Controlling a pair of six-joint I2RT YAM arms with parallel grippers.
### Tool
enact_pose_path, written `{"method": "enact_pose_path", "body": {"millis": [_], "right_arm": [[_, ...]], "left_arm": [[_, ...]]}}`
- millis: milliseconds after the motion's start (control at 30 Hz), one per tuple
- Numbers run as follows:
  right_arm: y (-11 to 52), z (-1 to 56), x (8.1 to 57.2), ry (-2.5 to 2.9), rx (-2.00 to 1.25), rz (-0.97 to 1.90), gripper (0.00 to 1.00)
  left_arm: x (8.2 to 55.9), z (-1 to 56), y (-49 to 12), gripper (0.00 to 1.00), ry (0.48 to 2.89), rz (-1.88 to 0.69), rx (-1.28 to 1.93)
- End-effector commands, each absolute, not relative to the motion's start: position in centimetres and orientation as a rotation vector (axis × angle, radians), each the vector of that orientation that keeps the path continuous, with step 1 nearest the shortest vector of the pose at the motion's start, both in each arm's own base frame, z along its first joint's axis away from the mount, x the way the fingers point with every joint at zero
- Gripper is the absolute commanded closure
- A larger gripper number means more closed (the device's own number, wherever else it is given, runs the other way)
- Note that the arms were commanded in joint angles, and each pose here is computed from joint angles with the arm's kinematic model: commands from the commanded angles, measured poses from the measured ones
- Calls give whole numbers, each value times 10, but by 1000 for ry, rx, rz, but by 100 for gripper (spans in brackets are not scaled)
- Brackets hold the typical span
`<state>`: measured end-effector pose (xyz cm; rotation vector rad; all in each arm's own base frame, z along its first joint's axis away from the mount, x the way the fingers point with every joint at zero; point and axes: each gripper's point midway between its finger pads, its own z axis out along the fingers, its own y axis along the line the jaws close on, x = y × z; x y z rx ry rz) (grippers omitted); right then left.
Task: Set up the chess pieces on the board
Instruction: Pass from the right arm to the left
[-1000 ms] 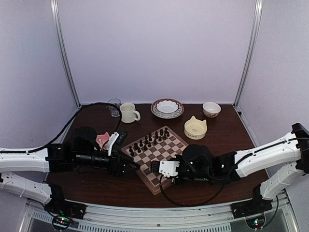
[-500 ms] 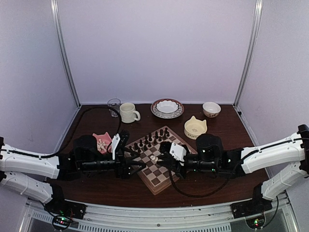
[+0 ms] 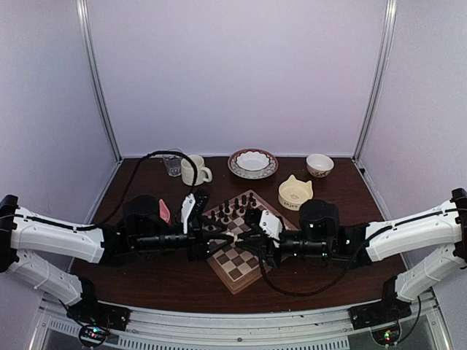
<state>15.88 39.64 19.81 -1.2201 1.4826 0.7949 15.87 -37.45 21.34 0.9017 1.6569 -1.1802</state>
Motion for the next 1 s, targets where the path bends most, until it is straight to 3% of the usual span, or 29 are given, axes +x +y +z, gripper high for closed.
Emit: {"method": "enact_pose_path", "body": {"millis": [0,300,500,567,733,833,967], "right_arm": [[395,208,157,1462,-1185,843,100],[399,205,158,1476,-1181,871,100],[399,205,161,1485,-1164,866,100],[397,205,163,1490,-1157,858,92],[394,203,162,1484,-1183,847,84],[387,206,165,1491,-1179,806,60],[371,211,174,1491,-1136,758,45]], "left_arm": [[157,236,-385,51,1571,-1225,914],[160,234,-389,76,1596,-1217,912],[161,233,-390,100,1612,-1206,915],[162,232,-390,100,1619,-1200,915],[165,230,-390,100,1636,-1178,914],[170,224,-390,100,1663,-1139,911],[178,209,-391,100,1726,-1073,914]]}}
